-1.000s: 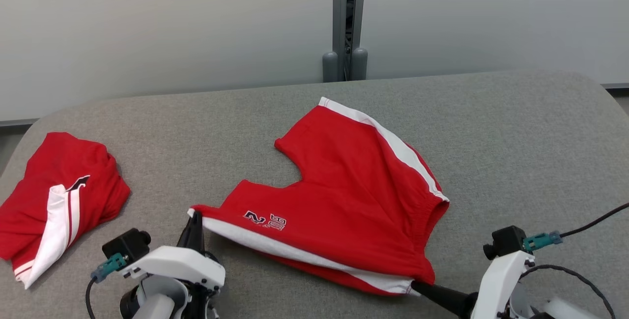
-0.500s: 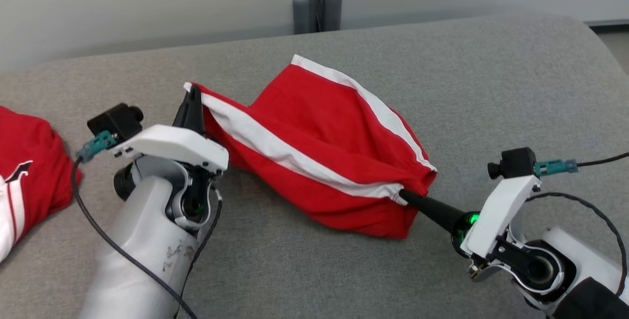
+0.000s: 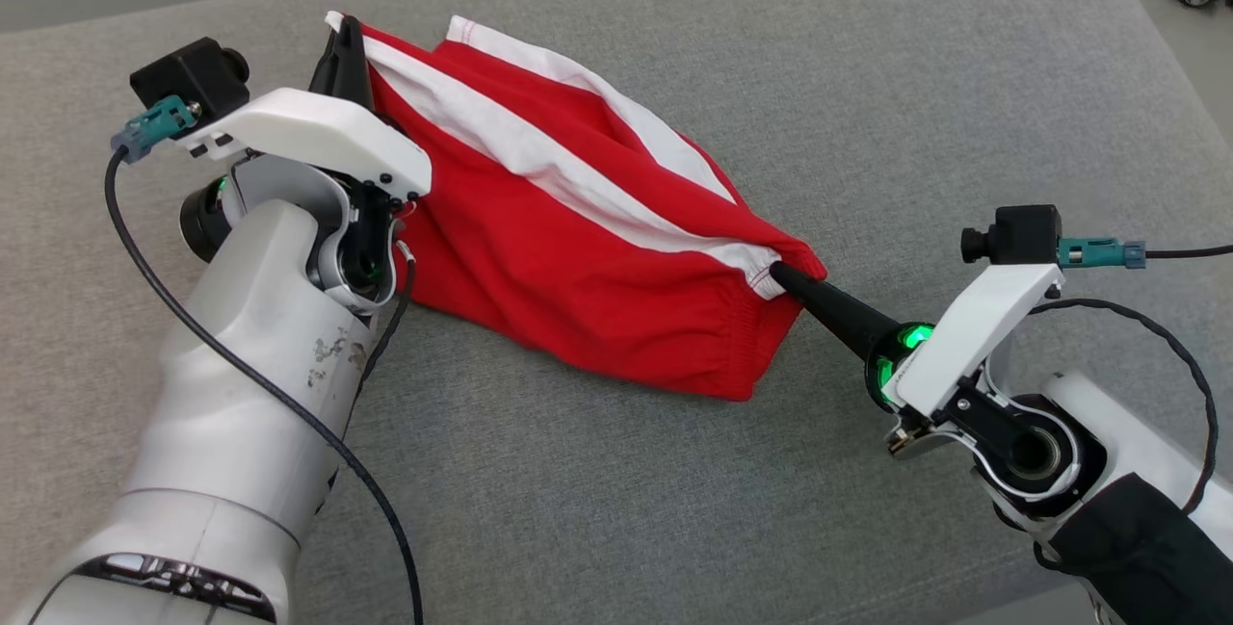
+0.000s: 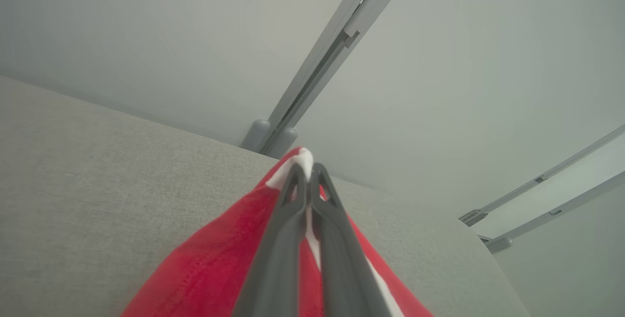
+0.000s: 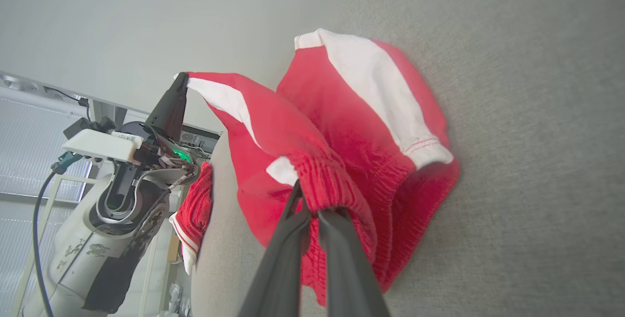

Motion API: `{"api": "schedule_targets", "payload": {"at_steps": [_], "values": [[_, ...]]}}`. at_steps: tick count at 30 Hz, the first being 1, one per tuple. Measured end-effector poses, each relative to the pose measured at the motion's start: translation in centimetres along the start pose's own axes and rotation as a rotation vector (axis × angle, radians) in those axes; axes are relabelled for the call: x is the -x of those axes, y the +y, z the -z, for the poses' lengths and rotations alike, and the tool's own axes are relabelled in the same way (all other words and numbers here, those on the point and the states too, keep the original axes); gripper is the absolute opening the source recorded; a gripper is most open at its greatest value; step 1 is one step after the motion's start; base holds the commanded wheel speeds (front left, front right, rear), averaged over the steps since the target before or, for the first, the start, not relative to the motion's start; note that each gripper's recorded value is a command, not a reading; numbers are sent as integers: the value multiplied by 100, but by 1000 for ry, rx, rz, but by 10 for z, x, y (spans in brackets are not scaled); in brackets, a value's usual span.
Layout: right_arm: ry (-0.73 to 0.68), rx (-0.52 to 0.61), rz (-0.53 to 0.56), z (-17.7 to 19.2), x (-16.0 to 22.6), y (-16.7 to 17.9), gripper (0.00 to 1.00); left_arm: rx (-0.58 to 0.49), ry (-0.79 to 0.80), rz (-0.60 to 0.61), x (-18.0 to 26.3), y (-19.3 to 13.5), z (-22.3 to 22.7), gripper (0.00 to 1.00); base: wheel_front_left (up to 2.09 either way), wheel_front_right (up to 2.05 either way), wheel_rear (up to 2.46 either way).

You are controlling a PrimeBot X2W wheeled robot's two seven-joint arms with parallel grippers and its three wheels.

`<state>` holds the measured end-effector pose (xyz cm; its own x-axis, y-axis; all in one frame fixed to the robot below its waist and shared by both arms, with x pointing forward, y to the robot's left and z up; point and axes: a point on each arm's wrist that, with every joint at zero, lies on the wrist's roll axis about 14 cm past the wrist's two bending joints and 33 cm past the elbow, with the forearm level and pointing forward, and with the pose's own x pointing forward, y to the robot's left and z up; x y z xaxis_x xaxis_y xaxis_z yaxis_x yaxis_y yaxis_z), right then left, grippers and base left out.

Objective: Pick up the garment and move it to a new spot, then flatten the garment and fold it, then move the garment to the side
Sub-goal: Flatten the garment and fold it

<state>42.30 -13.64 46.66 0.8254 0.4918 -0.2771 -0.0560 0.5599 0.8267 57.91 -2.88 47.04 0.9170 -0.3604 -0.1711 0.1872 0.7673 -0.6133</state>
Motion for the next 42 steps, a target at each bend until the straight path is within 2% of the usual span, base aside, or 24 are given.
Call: {"api": "schedule_targets", "payload": {"at_steps": [9,23,32,42], "values": [[-94,-69,46,-17,-6,-19,0,-21,58,23,-35,-6,24,0,0,0,0],[-180,-106,91,-30,-15,-36,0,-117,128,74,-73,-22,51,0,0,0,0],[-224,-124,146,-34,-18,-54,0,-182,182,35,-90,-2,71,0,0,0,0],[-220,-126,175,-32,-23,-65,0,-193,198,4,-98,15,79,0,0,0,0]]}}
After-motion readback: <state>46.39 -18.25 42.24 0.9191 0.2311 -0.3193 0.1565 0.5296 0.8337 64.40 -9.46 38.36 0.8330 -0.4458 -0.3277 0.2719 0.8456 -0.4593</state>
